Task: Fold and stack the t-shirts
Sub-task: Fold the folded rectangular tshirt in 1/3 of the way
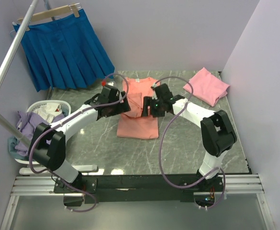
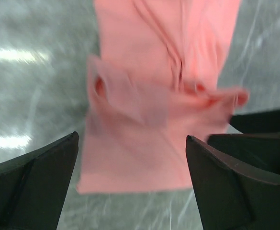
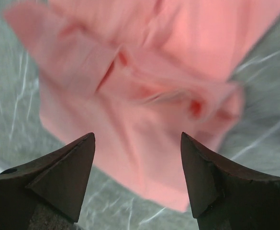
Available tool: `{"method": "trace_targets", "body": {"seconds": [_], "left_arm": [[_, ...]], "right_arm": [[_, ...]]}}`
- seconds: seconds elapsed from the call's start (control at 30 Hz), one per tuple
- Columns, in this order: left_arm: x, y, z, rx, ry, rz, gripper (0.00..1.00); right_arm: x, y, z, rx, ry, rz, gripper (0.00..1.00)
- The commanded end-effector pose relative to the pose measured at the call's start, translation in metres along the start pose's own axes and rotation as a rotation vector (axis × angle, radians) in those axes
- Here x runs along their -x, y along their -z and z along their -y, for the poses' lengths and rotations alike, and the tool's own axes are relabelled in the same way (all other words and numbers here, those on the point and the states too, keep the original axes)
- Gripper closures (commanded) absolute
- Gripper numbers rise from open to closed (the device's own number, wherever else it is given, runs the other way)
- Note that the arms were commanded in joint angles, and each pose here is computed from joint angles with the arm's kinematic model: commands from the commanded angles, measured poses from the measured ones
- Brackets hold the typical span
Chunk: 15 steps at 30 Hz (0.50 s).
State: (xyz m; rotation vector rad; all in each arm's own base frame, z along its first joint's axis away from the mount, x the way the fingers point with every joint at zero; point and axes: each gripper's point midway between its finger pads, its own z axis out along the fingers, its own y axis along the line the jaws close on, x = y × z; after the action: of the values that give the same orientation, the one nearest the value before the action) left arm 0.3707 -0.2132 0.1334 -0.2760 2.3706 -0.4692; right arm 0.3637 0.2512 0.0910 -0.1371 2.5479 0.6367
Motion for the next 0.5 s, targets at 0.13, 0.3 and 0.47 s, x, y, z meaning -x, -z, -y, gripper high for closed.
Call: {"method": "trace_targets", "body": {"seconds": [0.13, 0.3, 0.47], "left_arm": [[-0.053, 0.005, 0.016, -0.148, -0.040, -0.157, 0.03], [-0.040, -0.020, 0.027, -0.161, -0.043, -0.120, 0.03], [-0.020, -0.059, 0.043, -0.146, -0.053, -0.096, 0.04]], "right_arm": [[-0.016, 0.010, -0.038, 0.109, 0.025, -0.015, 0.22], [-0.006, -0.011, -0.034, 0.087, 0.037, -0.022, 0.22], [0.021, -0.032, -0.023, 0.063, 0.032, 0.009, 0.22]]}}
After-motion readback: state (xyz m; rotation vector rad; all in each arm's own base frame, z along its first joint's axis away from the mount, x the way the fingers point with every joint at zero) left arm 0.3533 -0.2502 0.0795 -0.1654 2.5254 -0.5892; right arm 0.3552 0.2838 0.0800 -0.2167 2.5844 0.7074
